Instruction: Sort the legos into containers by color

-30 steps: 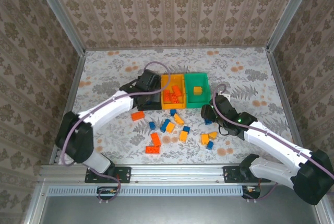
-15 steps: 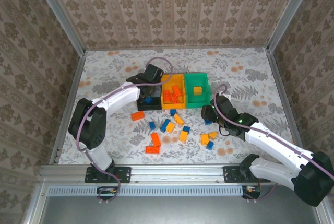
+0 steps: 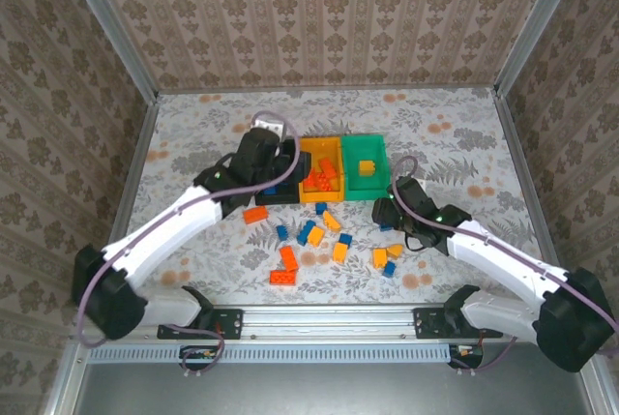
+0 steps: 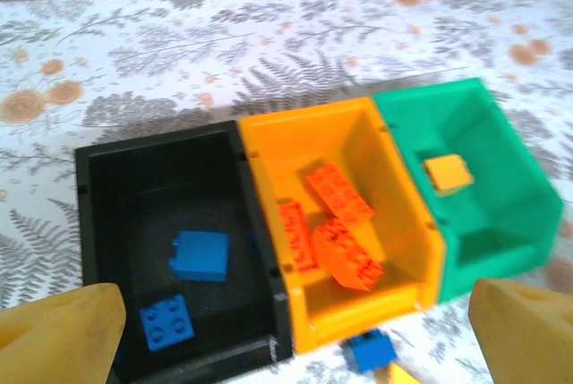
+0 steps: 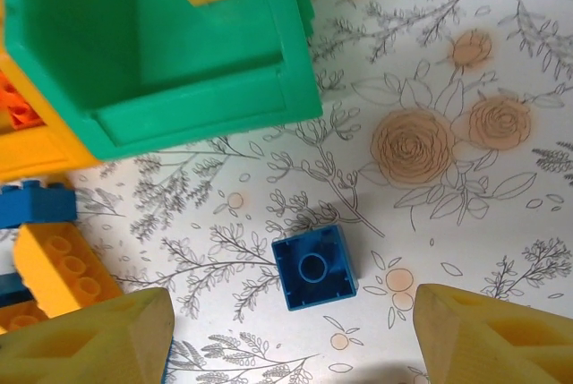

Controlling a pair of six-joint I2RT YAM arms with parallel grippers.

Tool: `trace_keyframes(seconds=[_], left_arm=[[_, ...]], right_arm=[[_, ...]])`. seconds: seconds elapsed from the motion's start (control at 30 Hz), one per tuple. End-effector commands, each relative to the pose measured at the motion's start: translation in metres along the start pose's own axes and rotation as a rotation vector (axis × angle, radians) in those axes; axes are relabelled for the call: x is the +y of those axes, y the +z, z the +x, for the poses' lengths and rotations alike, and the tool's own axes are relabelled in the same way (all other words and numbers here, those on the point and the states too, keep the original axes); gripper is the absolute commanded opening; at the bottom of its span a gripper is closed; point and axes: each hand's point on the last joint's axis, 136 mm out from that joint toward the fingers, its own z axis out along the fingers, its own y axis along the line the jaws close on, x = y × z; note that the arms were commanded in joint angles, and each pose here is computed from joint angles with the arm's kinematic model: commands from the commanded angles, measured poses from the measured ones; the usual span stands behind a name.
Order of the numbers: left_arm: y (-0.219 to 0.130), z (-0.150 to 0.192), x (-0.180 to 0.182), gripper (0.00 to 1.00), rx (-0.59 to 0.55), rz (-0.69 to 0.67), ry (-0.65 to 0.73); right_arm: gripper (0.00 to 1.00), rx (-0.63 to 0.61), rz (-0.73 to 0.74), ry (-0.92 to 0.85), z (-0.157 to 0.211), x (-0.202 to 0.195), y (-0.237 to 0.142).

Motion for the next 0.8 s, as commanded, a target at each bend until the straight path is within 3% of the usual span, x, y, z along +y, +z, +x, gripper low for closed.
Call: trace_keyframes(seconds=[0.0,0.47,0.6,0.77], left_arm=[[-0.011,0.023,-0.007,1.00,-0.028,0.053,-0.034],[-0.036,0.136,0.040,1.00,0.024,0.021,-0.211],[-0.044,0.151,0.059,1.00,0.022,-0.034,-0.246],[-0.052,0.159,0.079,1.00,0.008,-0.106,-0.267]], right_arm=[[0.73,0.078,0.019,0.009,0.013,-0.003,0.009],[0.68,0.193,0.154,-0.084,0.024,-0.008,0.063],[0.59,0.233,0.159,-0.093,0.032,-0.008,0.070],[0.37,0.247,0.118,-0.104,0.034,0.000,0.069]])
